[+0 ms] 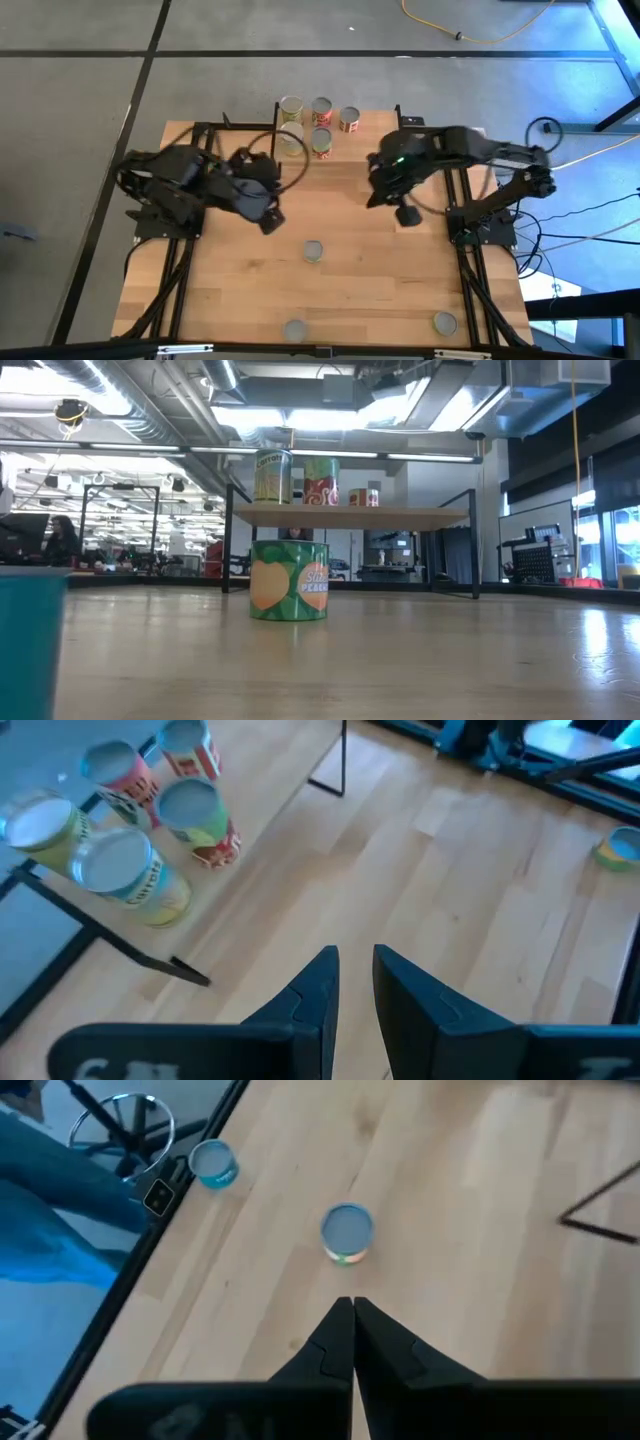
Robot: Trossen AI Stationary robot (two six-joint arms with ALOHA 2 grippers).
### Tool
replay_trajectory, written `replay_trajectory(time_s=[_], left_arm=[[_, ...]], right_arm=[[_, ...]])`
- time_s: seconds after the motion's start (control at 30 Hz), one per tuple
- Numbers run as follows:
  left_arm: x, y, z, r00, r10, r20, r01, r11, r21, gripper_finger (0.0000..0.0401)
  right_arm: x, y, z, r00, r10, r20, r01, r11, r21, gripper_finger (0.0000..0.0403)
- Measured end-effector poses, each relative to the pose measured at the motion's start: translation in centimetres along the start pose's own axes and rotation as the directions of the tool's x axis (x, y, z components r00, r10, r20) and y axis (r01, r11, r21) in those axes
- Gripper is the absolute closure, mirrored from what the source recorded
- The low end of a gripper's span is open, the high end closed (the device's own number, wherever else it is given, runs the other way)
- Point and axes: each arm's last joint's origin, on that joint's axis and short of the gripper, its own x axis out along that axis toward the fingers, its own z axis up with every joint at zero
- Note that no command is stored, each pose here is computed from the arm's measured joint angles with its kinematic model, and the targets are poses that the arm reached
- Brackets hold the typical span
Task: Pick and place cans onto a shelf
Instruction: Put the canned peaches on the shelf
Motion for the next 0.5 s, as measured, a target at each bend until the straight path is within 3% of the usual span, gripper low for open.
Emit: replay_trajectory(time_s=[0.33,0.5], left_arm=[[-2.7,1.6,-2.9,0.999,-0.044,-0.004,0.044,0.994,0.098,0.0342],[-2.9,2.2,-5.1,0.998,-0.046,-0.045,0.05,0.993,0.107,0.0342]], right_arm=[[8.4,-2.0,1.5,0.993,0.049,-0.103,-0.031,0.986,0.163,0.0394],[11.9,-3.1,1.7,0.99,0.056,-0.131,-0.024,0.971,0.239,0.037]])
